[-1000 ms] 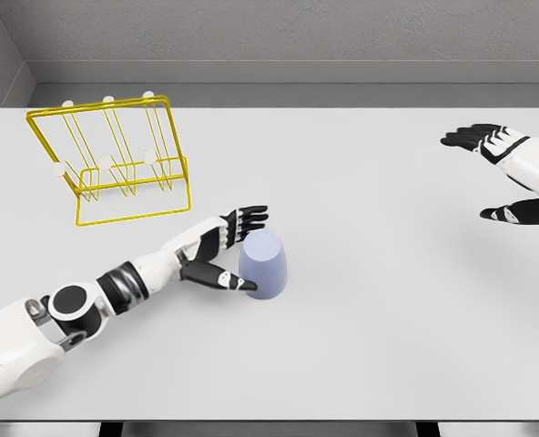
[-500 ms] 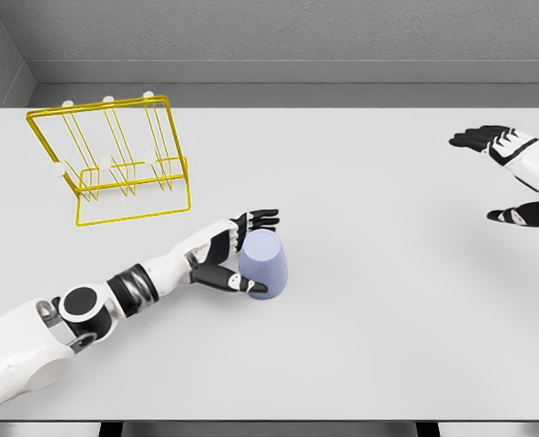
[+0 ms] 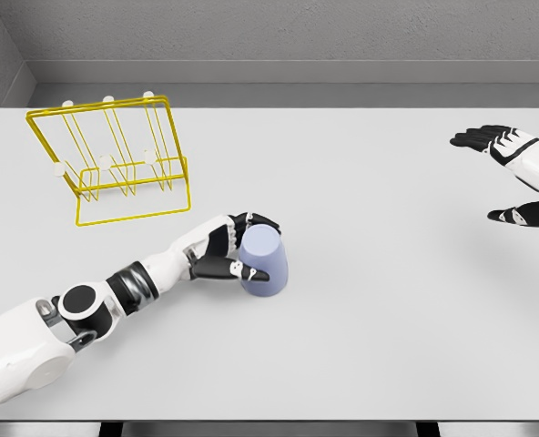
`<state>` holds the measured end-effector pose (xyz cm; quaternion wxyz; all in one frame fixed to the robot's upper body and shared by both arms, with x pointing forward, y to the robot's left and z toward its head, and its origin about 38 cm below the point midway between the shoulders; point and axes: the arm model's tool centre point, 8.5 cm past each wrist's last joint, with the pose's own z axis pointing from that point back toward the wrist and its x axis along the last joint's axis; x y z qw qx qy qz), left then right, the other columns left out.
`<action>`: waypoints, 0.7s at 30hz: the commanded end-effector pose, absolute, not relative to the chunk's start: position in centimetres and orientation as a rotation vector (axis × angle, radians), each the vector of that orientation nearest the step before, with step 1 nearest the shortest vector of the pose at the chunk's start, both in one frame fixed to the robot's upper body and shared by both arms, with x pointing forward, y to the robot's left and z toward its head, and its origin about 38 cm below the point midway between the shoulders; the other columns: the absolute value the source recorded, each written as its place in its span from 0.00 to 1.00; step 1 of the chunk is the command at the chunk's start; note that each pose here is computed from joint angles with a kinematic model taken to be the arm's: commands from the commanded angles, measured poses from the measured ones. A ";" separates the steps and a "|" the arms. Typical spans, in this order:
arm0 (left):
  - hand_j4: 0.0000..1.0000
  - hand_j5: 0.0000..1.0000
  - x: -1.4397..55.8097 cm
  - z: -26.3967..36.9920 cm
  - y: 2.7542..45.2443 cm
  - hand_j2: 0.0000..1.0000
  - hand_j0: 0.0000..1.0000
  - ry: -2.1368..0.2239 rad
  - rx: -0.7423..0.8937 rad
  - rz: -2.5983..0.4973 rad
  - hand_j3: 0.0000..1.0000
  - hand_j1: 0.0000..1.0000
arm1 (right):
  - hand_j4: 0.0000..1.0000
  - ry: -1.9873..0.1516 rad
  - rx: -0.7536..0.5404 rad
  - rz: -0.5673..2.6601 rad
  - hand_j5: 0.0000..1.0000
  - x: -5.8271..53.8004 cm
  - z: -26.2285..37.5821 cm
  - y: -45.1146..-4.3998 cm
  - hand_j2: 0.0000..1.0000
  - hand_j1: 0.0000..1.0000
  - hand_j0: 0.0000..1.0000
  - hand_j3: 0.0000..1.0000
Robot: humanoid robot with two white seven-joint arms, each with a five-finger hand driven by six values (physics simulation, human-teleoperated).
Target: Place the cup on the cup holder with both arms
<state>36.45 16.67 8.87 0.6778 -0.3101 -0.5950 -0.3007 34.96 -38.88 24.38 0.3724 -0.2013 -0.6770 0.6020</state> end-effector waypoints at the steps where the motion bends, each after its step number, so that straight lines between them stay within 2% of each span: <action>1: 0.59 0.59 36.5 9.2 16.8 0.59 0.59 -1.344 -0.700 -0.673 0.59 0.59 | 1.00 -1.740 -0.512 1.536 1.00 35.0 24.5 -38.9 1.00 1.00 1.00 1.00; 8: 0.59 0.59 38.2 11.9 18.2 0.59 0.59 -1.398 -0.674 -0.675 0.59 0.59 | 1.00 -1.740 -0.512 1.536 1.00 35.0 24.5 -38.9 1.00 1.00 1.00 1.00; 21: 0.59 0.59 37.8 16.7 21.2 0.59 0.59 -1.483 -0.640 -0.733 0.59 0.59 | 1.00 -1.741 -0.512 1.537 1.00 34.9 24.5 -38.9 1.00 1.00 1.00 1.00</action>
